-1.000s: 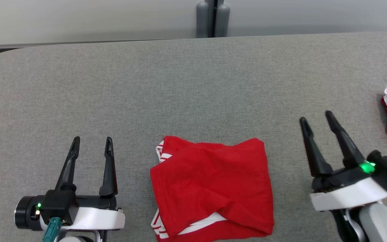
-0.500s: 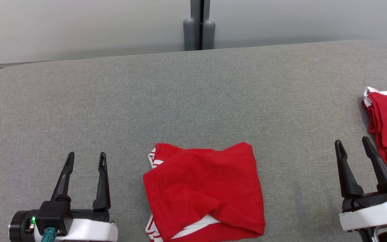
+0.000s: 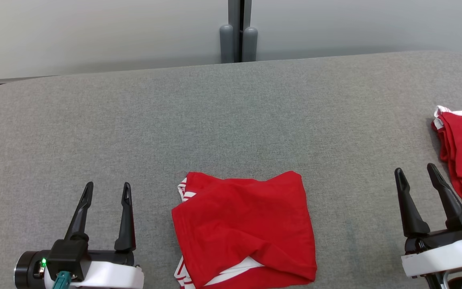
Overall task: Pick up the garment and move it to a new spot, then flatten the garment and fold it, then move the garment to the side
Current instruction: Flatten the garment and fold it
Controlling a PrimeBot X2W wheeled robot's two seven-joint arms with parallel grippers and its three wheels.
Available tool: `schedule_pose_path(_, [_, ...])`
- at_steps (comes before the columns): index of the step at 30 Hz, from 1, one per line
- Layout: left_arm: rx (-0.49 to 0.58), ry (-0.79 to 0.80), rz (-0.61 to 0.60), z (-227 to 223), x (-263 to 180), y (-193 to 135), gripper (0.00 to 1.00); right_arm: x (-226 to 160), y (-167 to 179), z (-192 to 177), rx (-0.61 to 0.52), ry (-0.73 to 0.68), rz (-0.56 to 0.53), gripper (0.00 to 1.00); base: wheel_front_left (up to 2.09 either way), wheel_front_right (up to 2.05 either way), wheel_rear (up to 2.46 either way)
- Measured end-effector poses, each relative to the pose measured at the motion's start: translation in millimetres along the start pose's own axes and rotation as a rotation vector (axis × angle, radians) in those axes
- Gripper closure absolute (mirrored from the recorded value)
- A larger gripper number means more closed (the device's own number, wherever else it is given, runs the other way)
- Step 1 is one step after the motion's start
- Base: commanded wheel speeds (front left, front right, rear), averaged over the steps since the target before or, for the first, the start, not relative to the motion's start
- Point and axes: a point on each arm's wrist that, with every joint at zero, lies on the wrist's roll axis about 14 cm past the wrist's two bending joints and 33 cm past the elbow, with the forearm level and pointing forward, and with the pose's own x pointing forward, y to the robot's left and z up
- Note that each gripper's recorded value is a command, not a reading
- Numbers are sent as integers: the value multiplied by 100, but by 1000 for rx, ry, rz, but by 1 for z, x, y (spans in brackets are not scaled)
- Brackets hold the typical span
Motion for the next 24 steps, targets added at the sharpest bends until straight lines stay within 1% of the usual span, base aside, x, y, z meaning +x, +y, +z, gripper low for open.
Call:
schedule_pose_path(3, [-1,4,0,-1,0,0,0,1,2,-2,-2,8,10,0,0,0,0])
schedule_pose_path(4, [-1,5,1,-1,0,0,0,2,5,-5,-4,19,21,55,0,0,0])
schedule_pose_path(5, [-2,6,2,-1,1,0,0,3,9,-10,-1,39,36,100,0,0,0])
schedule_pose_path(7, [-2,8,1,-3,3,0,0,5,27,-25,18,93,93,100,0,0,0])
schedule_pose_path(12, [-9,4,2,-4,13,-2,0,12,96,-66,41,227,324,100,0,0,0])
schedule_pose_path(14, [-9,11,8,-8,14,-1,0,11,125,-79,54,260,420,100,0,0,0])
schedule_pose_path(16, [-9,21,19,-11,14,2,0,10,145,-91,59,292,496,100,0,0,0])
schedule_pose_path(20, [-8,24,37,-13,16,7,0,9,172,-110,70,344,602,100,0,0,0])
schedule_pose_path(24, [-10,29,54,-15,14,11,0,0,188,-126,64,402,685,100,0,0,0])
